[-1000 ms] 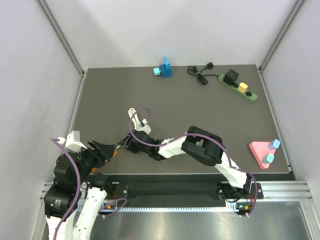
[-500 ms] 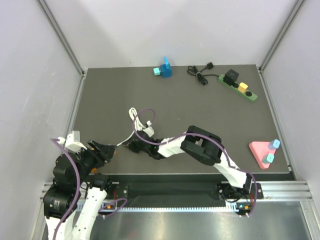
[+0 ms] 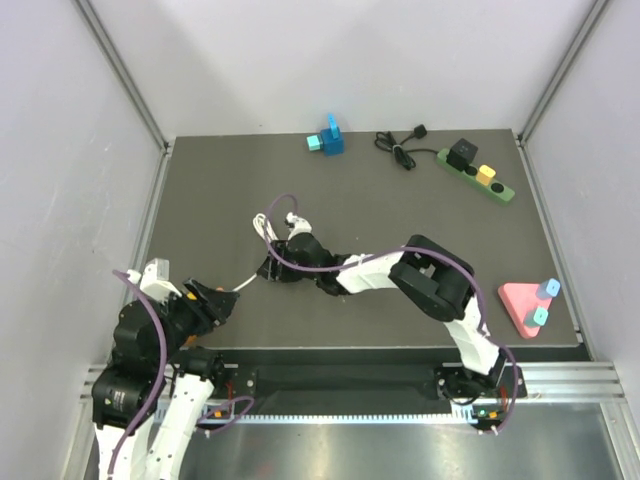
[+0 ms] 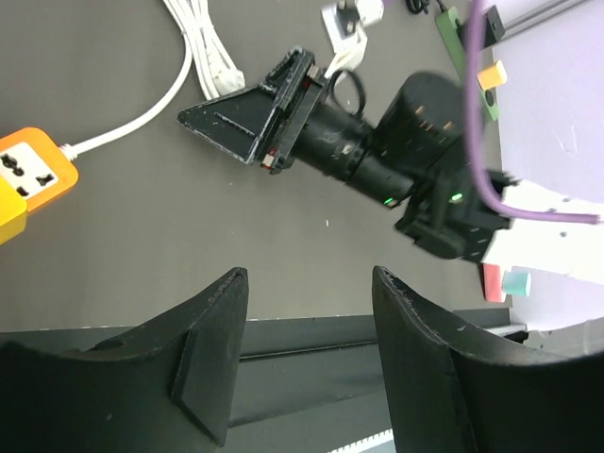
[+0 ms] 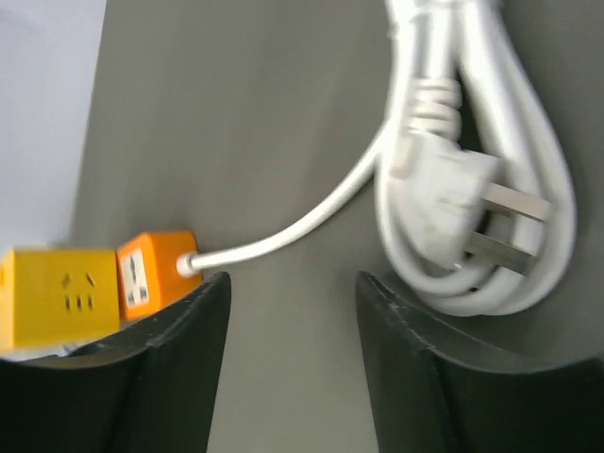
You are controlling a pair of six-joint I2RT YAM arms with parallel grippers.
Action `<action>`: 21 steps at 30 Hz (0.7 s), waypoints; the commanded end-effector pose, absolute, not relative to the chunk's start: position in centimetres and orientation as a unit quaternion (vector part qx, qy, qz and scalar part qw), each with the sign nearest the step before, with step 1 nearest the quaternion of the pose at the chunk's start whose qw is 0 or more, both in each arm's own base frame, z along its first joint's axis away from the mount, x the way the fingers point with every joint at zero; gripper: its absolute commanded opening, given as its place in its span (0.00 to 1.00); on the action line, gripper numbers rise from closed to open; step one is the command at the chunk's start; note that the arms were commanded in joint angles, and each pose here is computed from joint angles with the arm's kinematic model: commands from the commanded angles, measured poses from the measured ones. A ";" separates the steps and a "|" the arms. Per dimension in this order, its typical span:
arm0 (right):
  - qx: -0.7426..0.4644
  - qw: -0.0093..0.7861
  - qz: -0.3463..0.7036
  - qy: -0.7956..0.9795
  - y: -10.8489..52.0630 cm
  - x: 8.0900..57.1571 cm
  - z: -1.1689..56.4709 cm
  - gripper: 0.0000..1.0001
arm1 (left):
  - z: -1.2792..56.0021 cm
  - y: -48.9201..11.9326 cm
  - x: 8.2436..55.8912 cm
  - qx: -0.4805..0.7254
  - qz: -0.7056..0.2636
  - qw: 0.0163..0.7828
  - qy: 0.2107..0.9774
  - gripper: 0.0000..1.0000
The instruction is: Pull the plug off the socket
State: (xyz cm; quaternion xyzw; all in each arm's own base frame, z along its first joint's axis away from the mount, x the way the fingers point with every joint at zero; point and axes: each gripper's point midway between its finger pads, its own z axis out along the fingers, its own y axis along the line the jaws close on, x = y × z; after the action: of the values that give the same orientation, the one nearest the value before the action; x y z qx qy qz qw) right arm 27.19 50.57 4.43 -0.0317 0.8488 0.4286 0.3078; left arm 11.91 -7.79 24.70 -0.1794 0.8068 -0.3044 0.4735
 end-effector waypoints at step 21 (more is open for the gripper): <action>-0.282 0.361 0.124 0.880 47.4 35.1 6.4 0.81 | 26.2 -9.3 12.4 -0.140 -0.340 0.480 0.796 0.71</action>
State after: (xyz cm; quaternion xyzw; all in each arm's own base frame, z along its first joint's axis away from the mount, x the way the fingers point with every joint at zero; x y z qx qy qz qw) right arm 34.63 48.52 8.43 -0.2659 0.8714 0.1620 0.3791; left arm 11.99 -9.28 24.06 -0.1524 0.8116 -0.3337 0.4546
